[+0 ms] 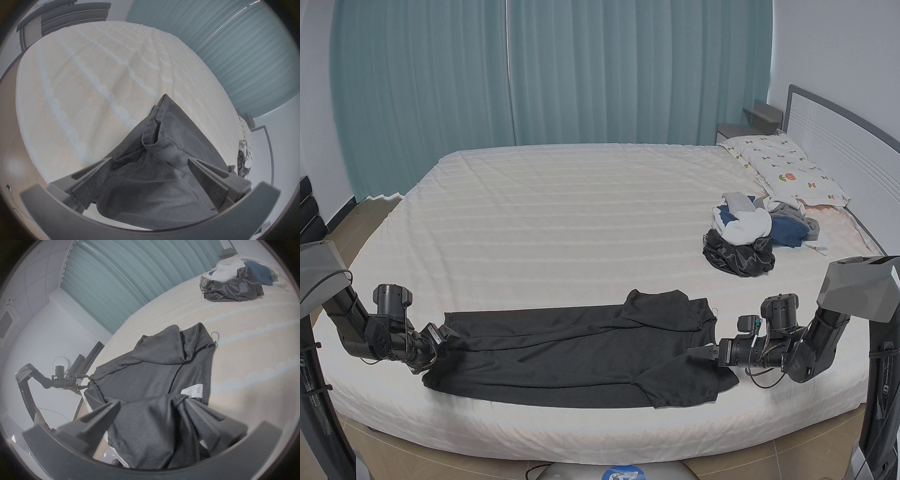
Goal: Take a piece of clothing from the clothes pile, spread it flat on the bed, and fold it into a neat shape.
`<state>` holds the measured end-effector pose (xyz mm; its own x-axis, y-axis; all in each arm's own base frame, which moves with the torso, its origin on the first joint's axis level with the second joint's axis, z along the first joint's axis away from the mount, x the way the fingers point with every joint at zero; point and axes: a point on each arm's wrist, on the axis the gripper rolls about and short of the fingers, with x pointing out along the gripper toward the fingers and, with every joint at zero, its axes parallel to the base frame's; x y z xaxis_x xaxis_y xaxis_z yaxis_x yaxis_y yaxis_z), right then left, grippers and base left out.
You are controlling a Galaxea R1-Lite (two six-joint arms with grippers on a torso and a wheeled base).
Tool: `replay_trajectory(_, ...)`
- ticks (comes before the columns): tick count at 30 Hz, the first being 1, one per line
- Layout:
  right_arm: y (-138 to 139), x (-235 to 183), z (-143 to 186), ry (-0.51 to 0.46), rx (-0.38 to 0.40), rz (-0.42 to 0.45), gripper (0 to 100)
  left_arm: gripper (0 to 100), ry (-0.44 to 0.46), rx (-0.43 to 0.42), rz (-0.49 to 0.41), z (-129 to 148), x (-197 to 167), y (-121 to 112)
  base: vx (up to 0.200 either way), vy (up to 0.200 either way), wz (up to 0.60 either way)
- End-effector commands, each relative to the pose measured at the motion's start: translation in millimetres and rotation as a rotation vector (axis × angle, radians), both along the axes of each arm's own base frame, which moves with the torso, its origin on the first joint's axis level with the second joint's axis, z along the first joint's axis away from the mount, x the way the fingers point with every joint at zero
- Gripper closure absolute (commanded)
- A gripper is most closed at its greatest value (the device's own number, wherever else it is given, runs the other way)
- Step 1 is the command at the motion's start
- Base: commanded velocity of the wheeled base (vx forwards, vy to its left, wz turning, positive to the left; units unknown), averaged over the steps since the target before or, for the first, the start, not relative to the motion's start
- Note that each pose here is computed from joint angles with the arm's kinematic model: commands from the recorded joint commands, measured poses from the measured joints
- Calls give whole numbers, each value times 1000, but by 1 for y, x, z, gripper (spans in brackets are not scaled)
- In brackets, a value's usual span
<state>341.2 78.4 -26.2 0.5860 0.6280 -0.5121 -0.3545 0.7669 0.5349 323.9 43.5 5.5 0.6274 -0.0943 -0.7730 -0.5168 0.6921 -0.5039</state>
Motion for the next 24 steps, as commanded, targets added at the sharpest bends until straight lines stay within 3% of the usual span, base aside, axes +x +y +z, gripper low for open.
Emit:
replay_trajectory(1,-3,1,-5,11,-4,-7,100,0,6,0,2,-2,0,0,0,0,0)
replay_trajectory(8,-9,3,-4,7,-6,-31,100,0,7,6,7,-2,0,1,0,0,0)
replay_trajectory(16,-19,4,5,-74,21,-70,100,0,-25,-8,42,-3,3,2,0,0,0)
replay_trajectory(24,-33,7,1,-66,50,-131,100,0,-38,-14,55,-6,6,3,0,0,0)
